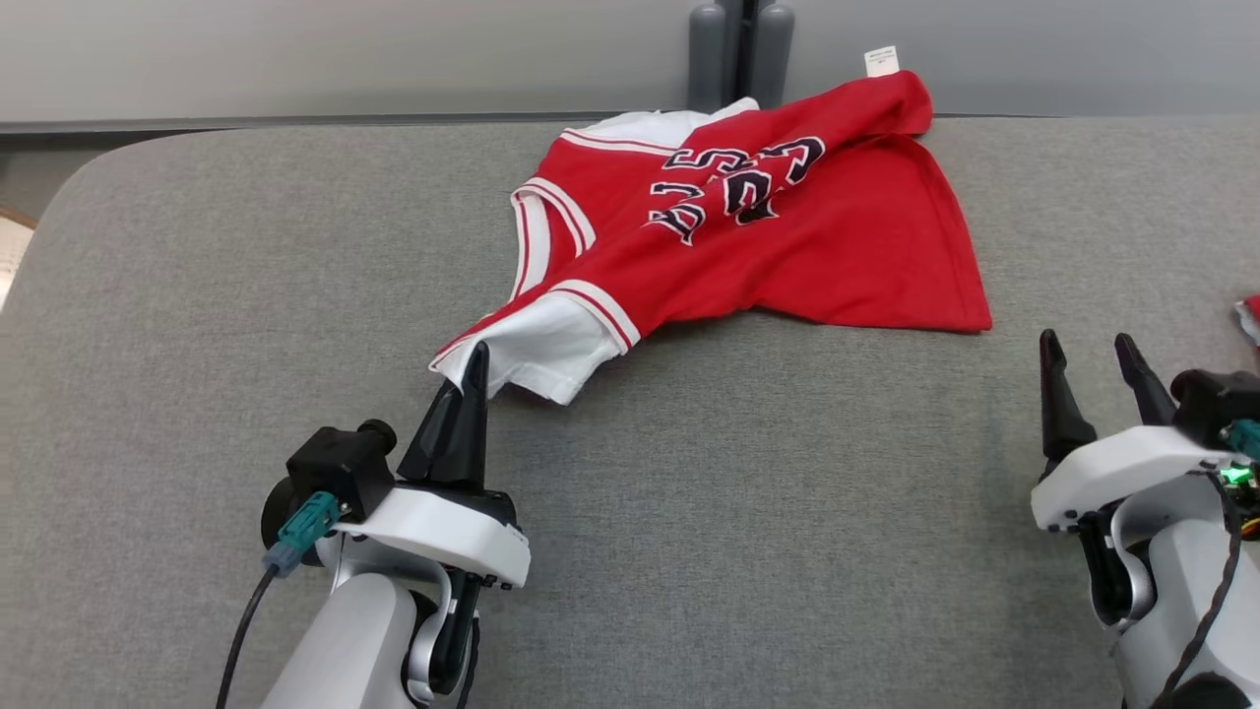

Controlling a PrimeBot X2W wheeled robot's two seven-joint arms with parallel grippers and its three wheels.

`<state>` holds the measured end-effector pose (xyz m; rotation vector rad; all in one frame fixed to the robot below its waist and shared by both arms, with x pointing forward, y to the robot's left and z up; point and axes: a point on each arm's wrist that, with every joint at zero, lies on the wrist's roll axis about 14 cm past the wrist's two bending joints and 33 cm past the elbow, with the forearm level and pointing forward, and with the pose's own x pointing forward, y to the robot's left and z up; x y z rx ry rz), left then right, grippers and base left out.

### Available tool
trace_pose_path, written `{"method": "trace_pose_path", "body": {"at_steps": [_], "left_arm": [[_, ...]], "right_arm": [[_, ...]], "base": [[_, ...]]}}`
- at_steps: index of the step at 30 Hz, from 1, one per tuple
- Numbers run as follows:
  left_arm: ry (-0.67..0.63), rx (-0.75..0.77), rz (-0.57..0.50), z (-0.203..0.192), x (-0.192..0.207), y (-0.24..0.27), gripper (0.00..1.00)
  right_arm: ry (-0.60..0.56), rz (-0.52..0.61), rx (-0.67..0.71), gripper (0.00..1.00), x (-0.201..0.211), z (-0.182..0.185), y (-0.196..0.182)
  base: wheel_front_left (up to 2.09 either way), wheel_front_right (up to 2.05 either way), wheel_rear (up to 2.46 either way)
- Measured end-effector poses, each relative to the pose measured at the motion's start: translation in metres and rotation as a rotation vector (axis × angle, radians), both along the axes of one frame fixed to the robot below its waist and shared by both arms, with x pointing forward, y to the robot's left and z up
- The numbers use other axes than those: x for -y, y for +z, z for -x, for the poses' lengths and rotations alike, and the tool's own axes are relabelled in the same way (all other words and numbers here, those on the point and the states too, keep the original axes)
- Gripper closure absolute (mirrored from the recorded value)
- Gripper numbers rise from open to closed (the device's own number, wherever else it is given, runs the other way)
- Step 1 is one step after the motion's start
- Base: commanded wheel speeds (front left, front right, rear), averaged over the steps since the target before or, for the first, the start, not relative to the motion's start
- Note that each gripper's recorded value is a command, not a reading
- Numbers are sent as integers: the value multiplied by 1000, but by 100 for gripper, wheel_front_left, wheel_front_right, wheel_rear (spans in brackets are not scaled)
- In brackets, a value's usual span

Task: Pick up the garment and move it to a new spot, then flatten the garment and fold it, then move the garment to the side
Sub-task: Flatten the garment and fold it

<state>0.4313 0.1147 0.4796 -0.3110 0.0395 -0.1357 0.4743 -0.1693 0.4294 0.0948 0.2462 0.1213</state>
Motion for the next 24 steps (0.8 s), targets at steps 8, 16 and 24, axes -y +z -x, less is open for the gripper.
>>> {"method": "trace_pose_path", "body": {"at_steps": [8,16,24], "left_arm": [[40,12,-9,8,-19,1,100],[54,-6,9,9,-22,-5,100],[72,-28,10,9,-27,-12,100]], "right_arm": [[16,-78,-112,0,-23,-18,-23],[17,-77,-204,0,-23,-36,-45],[68,-82,-274,100,-41,-42,-62]], "base": [[0,0,0],[0,0,0],[0,0,0]]}}
